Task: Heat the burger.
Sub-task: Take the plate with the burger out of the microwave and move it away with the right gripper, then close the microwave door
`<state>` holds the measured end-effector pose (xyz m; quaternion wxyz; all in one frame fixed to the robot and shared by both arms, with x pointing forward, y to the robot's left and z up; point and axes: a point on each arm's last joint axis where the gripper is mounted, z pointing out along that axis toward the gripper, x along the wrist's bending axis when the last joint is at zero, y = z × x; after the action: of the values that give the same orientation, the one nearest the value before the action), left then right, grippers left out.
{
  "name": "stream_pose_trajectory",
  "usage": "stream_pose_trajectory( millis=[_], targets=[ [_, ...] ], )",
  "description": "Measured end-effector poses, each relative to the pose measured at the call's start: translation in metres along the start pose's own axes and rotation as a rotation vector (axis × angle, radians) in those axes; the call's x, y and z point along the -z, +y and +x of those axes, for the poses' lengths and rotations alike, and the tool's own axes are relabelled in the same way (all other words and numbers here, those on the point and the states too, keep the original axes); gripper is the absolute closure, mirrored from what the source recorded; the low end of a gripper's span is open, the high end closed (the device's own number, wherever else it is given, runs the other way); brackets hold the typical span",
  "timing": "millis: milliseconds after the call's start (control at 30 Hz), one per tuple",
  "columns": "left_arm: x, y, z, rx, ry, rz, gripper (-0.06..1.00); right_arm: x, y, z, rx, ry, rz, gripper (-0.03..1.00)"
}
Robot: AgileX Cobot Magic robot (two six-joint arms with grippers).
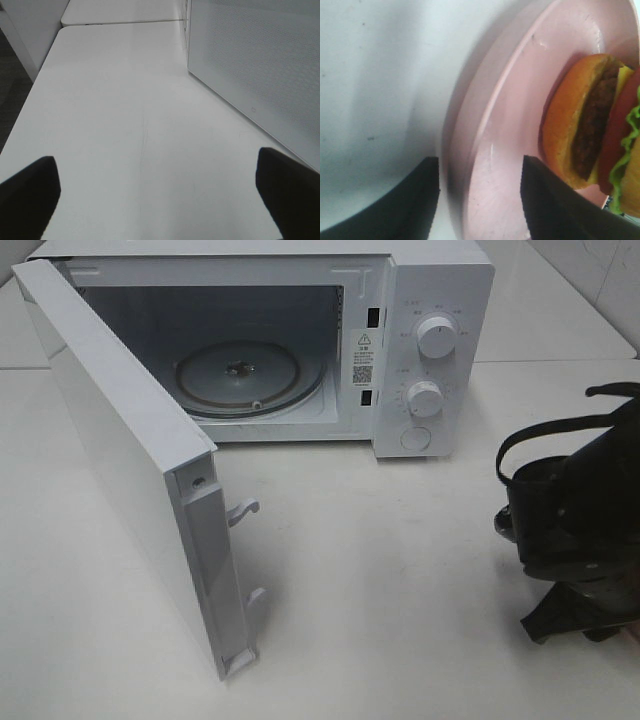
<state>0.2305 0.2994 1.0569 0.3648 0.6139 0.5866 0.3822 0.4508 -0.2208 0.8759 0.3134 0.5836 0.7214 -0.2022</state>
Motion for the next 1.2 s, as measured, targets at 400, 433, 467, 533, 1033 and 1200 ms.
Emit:
stream_pose_trajectory(
  millis=[400, 433, 467, 533, 1033, 1200],
  targets=[
    [0.000, 0.000, 0.000, 0.000, 0.000, 0.000, -0.04, 0.053, -0.011, -0.038, -0.037, 0.252, -0.091, 0.42],
    [0.000, 0.000, 0.000, 0.000, 0.000, 0.000, -0.04, 0.057, -0.012, -0.041, -0.032, 0.276, -0.105, 0.42],
    [0.000, 0.000, 0.000, 0.000, 0.000, 0.000, -0.04, 0.057, -0.012, -0.041, -0.032, 0.276, -0.105, 0.42],
    [0.000, 0.000, 0.000, 0.000, 0.000, 0.000, -0.04, 0.071, -0.017, -0.051, -0.011, 0.359, -0.163, 0.39],
    [0.000, 0.000, 0.000, 0.000, 0.000, 0.000, -0.04, 0.116, -0.058, -0.085, 0.071, 0.652, -0.315, 0.16],
    [0.000, 0.000, 0.000, 0.000, 0.000, 0.000, -0.04, 0.128, -0.075, -0.095, 0.073, 0.744, -0.360, 0.17]
  ],
)
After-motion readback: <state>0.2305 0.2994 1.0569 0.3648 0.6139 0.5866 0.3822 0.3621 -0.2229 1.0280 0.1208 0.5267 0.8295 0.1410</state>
